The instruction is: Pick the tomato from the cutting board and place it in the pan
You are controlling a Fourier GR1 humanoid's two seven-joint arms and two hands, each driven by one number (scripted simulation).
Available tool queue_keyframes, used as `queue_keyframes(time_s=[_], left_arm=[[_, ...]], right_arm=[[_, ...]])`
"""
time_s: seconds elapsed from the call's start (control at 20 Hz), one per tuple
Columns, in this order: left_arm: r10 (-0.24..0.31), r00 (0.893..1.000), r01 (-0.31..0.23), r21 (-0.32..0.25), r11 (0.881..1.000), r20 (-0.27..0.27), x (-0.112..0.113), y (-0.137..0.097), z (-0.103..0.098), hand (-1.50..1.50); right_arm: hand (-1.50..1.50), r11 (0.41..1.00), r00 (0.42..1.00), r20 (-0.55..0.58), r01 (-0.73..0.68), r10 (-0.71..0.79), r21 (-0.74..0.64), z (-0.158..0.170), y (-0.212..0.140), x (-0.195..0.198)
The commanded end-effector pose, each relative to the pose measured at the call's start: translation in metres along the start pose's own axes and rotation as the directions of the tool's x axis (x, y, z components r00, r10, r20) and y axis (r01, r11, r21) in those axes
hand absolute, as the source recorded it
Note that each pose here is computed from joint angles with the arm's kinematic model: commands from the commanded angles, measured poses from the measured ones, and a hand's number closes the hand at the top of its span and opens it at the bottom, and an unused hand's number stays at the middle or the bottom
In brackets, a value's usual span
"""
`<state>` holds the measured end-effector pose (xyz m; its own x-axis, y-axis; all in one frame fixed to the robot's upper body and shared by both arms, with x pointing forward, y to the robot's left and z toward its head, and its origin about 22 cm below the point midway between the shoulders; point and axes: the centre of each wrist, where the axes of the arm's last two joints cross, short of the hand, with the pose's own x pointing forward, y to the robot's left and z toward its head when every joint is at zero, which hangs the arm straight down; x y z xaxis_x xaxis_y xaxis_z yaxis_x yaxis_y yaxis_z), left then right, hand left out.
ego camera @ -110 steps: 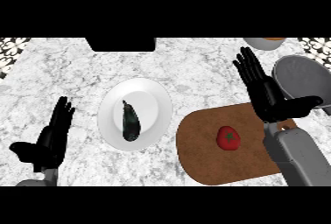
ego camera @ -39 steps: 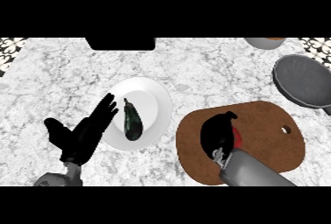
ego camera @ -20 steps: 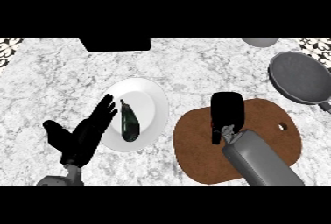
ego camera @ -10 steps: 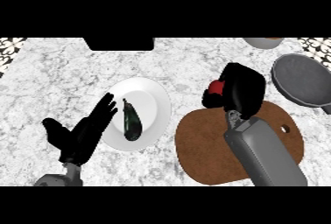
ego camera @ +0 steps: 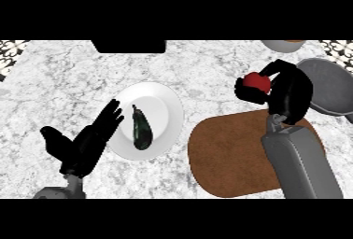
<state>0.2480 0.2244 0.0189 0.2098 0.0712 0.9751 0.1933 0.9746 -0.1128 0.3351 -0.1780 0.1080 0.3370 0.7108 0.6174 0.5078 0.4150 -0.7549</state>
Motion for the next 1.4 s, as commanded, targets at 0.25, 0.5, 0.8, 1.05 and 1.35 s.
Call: queue_keyframes(time_s=[0.25, 0.5, 0.8, 1.05, 1.35], left_arm=[[0.019, 1.0, -0.019, -0.015, 1.0, 0.005, 0.006, -0.014, -0.012, 0.0], [0.002, 1.0, -0.002, -0.025, 1.0, 0.005, -0.014, -0.016, -0.014, 0.0], [-0.001, 1.0, 0.001, -0.028, 1.0, 0.024, 0.006, -0.018, -0.02, 0.0], [-0.013, 1.0, 0.014, -0.064, 0.998, 0.023, 0.004, -0.013, -0.01, 0.0], [-0.005, 1.0, 0.006, -0.057, 0.998, 0.02, 0.007, -0.013, -0.016, 0.0]], right_arm=[[1.5, 0.987, 0.992, -0.048, -0.12, 0.116, -0.104, -0.069, 0.016, -0.068], [1.5, 0.965, 0.991, -0.065, -0.131, 0.12, -0.229, -0.101, 0.009, -0.122], [1.5, 0.914, 0.984, -0.137, -0.16, 0.117, -0.372, -0.133, 0.003, -0.139], [1.5, 0.896, 0.982, -0.16, -0.158, 0.099, -0.415, -0.153, -0.033, -0.186], [1.5, 0.891, 0.982, -0.17, -0.148, 0.081, -0.429, -0.154, -0.047, -0.218]])
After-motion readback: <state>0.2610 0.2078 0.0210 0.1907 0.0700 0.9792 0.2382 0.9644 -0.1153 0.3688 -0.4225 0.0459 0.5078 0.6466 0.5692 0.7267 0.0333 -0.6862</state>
